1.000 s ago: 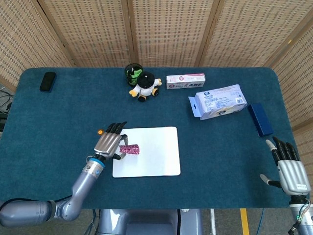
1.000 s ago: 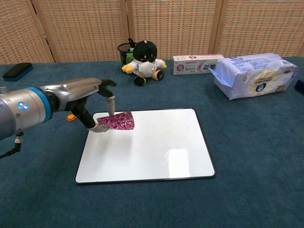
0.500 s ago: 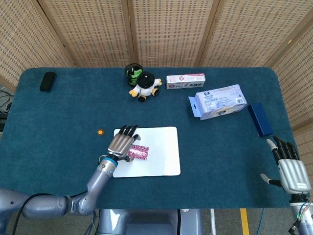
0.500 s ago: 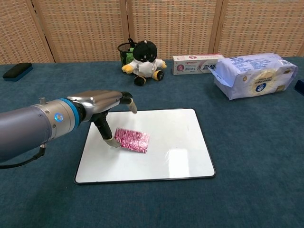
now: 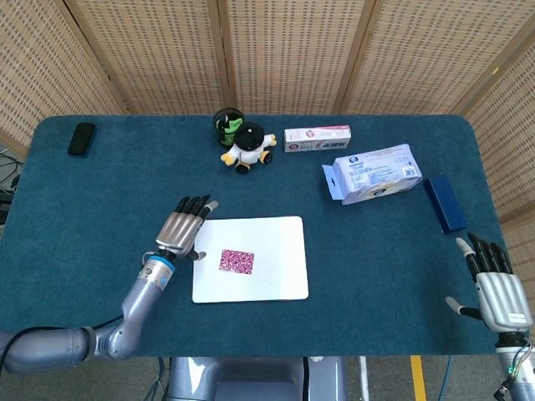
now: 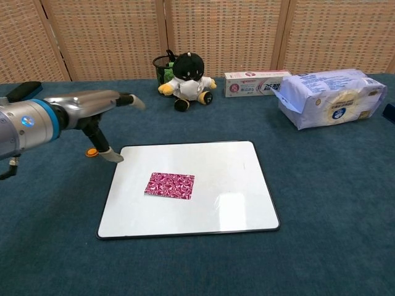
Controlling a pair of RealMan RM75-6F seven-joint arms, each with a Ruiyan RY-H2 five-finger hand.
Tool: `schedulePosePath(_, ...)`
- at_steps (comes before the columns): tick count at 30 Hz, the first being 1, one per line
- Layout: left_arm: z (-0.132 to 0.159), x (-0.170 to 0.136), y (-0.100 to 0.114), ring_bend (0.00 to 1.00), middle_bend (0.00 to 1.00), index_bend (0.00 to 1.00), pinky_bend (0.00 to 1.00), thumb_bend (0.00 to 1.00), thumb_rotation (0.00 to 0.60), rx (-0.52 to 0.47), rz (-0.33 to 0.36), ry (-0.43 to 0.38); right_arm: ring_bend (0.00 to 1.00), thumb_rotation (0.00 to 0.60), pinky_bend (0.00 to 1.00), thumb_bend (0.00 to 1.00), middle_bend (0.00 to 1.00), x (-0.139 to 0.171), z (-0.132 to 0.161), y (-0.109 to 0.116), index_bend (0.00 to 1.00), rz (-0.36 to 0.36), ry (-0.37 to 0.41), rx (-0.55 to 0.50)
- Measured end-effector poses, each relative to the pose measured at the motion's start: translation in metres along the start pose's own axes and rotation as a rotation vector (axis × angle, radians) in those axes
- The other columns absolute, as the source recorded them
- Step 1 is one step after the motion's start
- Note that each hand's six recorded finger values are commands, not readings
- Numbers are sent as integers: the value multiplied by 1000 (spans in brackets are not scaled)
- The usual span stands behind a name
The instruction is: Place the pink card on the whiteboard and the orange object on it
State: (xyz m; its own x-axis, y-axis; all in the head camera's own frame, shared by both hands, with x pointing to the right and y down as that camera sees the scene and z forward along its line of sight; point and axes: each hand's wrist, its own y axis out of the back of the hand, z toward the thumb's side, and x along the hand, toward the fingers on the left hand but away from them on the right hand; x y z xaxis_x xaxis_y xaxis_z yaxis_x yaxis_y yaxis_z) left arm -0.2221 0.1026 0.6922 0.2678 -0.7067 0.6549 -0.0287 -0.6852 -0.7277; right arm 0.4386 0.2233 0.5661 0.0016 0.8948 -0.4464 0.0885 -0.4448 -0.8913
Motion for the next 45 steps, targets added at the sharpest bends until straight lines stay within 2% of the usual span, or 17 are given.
schedulePosePath(5,-44,5,5,0,0,296,0,272,600,29,13,71,0,600,0,0,0,0,1,-1,0,2,0,2)
schedulePosePath(14,-91,14,-9,0,0,310,0,287,600,32,-5,135,0,600,0,0,0,-1,1,-4,0,11,-4,6)
schedulePosePath(26,-101,22,-32,0,0,329,0,302,600,30,-41,135,0,600,0,0,0,-2,-2,-3,0,14,-9,-1)
schedulePosePath(34,-100,26,-33,0,0,336,0,345,600,10,-33,137,0,600,0,0,0,-2,-1,-2,0,12,-6,-7)
schedulePosePath(45,-98,31,-38,0,0,348,0,346,600,18,-39,141,0,600,0,0,0,-2,-2,-1,0,14,-8,-13)
